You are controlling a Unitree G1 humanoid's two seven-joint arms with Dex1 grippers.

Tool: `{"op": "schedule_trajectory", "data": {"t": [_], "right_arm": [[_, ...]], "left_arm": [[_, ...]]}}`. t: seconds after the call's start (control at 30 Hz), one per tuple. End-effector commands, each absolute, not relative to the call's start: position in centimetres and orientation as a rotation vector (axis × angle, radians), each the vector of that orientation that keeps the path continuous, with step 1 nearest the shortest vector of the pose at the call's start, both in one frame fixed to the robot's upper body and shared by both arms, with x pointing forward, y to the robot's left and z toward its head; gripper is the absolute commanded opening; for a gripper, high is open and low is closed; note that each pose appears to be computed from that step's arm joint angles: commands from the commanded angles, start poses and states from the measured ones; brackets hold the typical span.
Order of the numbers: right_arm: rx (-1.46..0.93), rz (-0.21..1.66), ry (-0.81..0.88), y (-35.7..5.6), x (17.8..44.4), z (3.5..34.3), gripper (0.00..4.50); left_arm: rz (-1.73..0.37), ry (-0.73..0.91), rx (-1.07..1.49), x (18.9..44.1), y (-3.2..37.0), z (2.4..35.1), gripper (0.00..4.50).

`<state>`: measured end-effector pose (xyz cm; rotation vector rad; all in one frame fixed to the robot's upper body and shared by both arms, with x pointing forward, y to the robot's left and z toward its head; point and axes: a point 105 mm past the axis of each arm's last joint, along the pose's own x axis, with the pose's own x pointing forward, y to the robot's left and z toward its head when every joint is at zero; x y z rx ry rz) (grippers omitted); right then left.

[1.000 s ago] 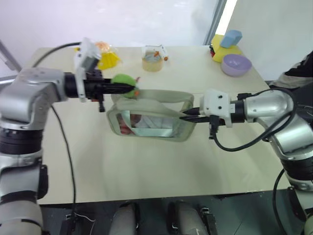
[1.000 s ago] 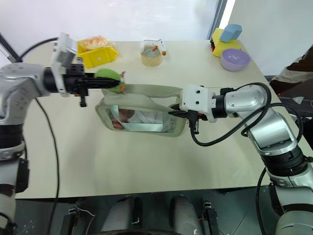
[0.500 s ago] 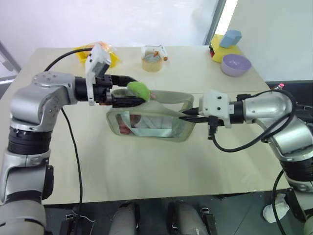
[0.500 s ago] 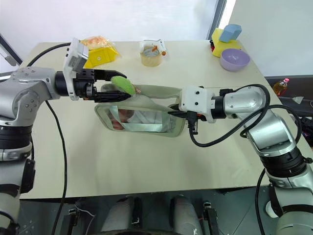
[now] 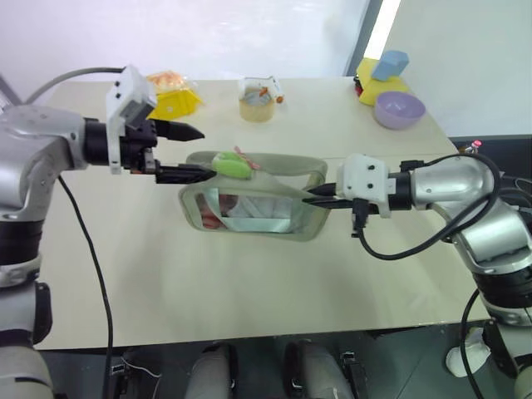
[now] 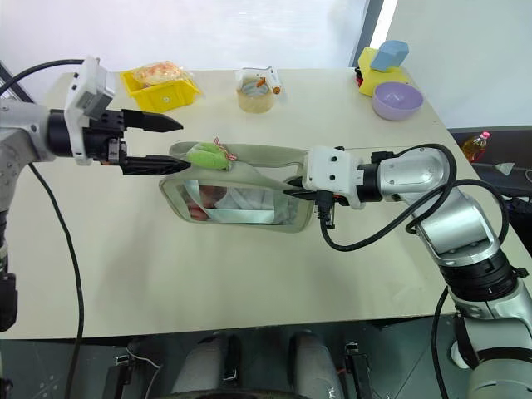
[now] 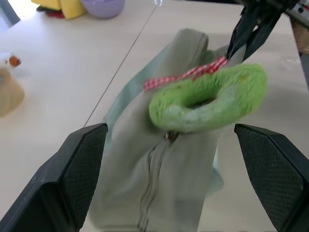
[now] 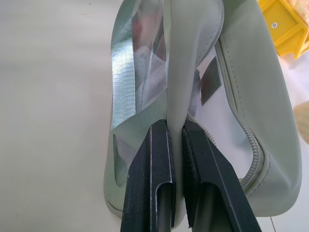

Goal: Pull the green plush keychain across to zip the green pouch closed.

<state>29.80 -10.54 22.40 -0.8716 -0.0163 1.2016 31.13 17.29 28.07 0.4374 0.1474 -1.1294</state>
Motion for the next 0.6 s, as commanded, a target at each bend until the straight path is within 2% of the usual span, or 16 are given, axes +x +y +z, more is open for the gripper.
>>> {"op": "schedule_trajectory", "data": {"t": [0.03,0.17,0.27,0.53,0.6], "right_arm": [[-0.871,1.228,-0.01,-10.2,29.6,22.0,0.0],[-0.87,1.228,-0.009,-10.3,29.6,22.0,0.0],[-0.867,1.232,-0.012,-10.1,29.6,22.1,0.0],[-0.871,1.242,-0.014,-9.9,29.8,22.3,0.0],[-0.871,1.244,-0.014,-9.8,29.8,22.3,0.0]], "left_arm": [[-1.104,0.164,0.516,29.6,18.9,28.6,4.49],[-1.078,0.25,0.552,28.7,20.6,26.8,4.49],[-1.037,0.256,0.534,29.5,21.0,25.2,4.49],[-1.048,0.207,0.47,30.5,19.2,23.5,4.49],[-1.044,0.196,0.451,30.7,19.1,23.5,3.99]]}}
